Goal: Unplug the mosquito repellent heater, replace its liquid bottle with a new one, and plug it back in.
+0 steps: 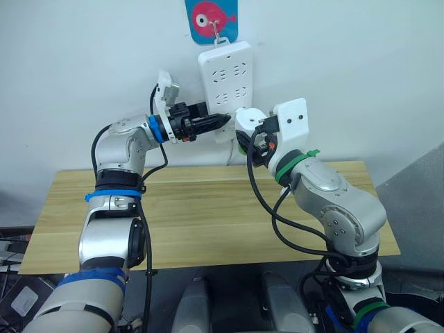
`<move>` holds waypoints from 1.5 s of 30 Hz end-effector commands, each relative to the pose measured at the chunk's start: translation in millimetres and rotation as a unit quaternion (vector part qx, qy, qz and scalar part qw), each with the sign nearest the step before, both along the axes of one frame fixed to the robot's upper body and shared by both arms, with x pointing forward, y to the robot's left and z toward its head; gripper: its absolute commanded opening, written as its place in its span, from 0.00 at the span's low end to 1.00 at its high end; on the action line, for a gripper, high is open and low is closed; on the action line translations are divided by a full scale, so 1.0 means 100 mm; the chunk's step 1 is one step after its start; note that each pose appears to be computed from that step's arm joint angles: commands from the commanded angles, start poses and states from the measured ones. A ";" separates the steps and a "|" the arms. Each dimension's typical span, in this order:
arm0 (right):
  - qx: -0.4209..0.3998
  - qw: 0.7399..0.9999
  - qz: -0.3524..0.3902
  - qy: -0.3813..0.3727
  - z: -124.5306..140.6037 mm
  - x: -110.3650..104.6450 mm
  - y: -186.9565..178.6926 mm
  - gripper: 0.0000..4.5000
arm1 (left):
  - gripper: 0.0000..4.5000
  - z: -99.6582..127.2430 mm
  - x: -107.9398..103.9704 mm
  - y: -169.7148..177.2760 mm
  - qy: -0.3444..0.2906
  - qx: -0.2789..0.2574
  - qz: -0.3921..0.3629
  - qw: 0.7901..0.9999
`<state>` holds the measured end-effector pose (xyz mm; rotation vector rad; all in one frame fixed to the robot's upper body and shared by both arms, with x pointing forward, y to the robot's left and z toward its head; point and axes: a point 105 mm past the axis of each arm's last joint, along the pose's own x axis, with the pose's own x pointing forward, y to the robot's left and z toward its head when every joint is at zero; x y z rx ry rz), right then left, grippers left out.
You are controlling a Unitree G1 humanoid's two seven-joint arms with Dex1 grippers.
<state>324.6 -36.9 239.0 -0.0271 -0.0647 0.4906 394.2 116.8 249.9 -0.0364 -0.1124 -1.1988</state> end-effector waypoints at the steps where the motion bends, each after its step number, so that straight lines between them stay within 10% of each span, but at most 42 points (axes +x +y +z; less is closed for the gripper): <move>1: -0.002 1.000 -0.027 0.004 -0.02 0.06 -0.08 0.66 | 0.41 0.16 -0.11 -0.12 -0.025 -0.014 -0.048 0.998; 32: 0.007 1.000 -0.010 -0.012 0.12 0.28 0.13 0.66 | 0.32 0.09 -0.22 -0.21 0.007 -0.006 -0.087 0.996; 36: 0.012 1.000 0.002 -0.027 0.18 0.20 0.10 0.97 | 0.32 0.06 -0.18 -0.18 0.002 -0.001 -0.072 0.997; 45: -0.010 0.999 0.026 -0.015 0.14 -0.17 -0.13 0.99 | 0.32 0.05 -0.12 -0.16 -0.004 0.002 -0.061 0.998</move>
